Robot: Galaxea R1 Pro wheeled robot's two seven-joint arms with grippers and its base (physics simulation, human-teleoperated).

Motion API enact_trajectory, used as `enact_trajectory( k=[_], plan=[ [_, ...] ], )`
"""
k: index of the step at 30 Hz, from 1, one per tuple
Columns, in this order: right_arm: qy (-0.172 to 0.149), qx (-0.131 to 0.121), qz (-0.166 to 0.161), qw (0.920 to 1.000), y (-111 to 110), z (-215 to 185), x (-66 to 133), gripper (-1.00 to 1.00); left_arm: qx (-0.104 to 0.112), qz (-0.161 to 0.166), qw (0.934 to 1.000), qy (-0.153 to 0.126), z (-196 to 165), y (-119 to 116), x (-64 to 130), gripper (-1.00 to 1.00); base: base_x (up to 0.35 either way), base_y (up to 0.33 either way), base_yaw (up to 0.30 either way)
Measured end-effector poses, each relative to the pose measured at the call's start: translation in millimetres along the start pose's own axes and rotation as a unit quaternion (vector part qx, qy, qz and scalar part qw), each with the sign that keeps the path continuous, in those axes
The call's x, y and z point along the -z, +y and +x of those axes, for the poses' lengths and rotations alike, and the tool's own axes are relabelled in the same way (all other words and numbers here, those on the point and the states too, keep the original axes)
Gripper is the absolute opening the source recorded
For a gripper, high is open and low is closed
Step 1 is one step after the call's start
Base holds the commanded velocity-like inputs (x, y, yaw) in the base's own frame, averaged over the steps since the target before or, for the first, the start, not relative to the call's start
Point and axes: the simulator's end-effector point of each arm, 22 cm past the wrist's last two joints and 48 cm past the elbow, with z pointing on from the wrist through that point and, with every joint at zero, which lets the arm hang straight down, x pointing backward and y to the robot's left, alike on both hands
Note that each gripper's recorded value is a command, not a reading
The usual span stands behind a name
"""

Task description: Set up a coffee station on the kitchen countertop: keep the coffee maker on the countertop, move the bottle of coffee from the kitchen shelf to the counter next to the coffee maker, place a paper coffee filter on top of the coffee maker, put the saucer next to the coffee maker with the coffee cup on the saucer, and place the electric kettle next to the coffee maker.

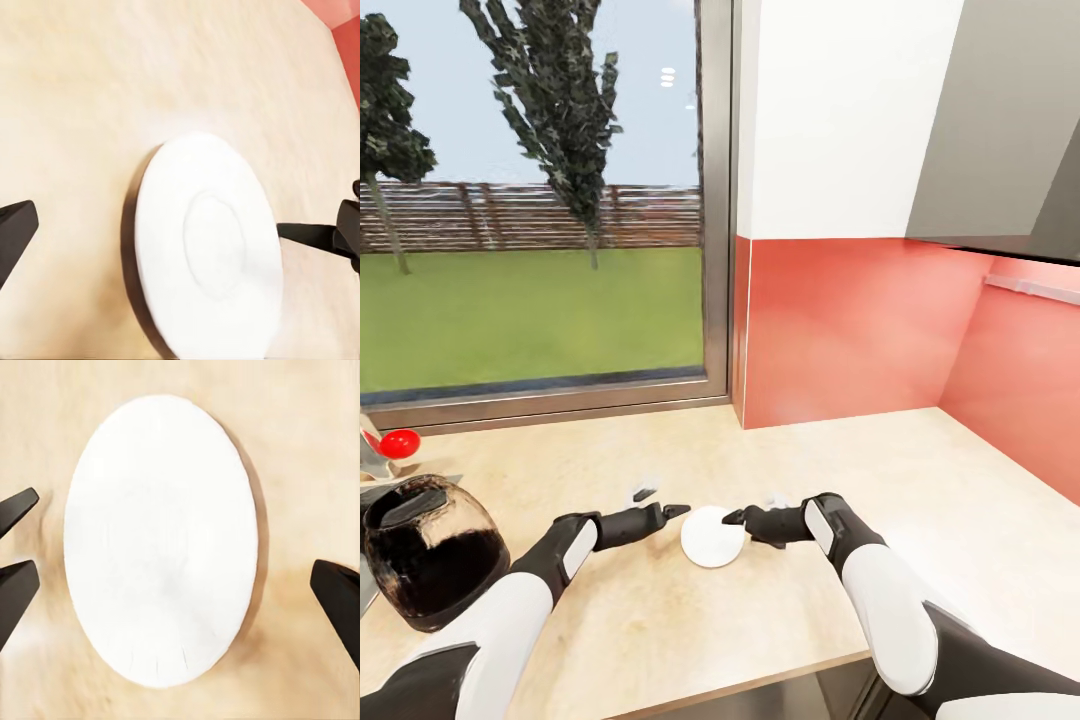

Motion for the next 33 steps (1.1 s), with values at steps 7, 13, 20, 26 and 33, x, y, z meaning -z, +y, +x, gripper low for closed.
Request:
enact_trajectory(
  k=[7,13,20,26,33],
  plan=[
    [0.006,-0.007,-0.008,0.9999,3,8,-5.0,1.0,0.002,0.0,1.0,0.002,4,0,-0.8,1.0,0.0,0.0,0.0],
    [0.01,-0.007,-0.006,0.9999,2,11,-6.1,1.0,0.003,-0.001,1.0,0.003,6,2,-0.1,1.0,0.0,0.0,0.0],
    [0.018,-0.008,-0.006,0.9998,1,17,-8.7,1.0,0.006,0.0,1.0,0.006,11,3,-1.2,1.0,0.0,0.0,0.0],
    [0.019,-0.008,-0.006,0.9998,1,18,-8.9,1.0,0.009,0.004,0.9999,0.004,13,-1,-3.6,1.0,0.0,0.0,0.0],
    [0.019,-0.007,-0.006,0.9998,1,18,-8.9,1.0,0.044,0.033,0.9973,-0.049,-5,-10,-1.9,1.0,0.0,0.0,0.0]
  ],
)
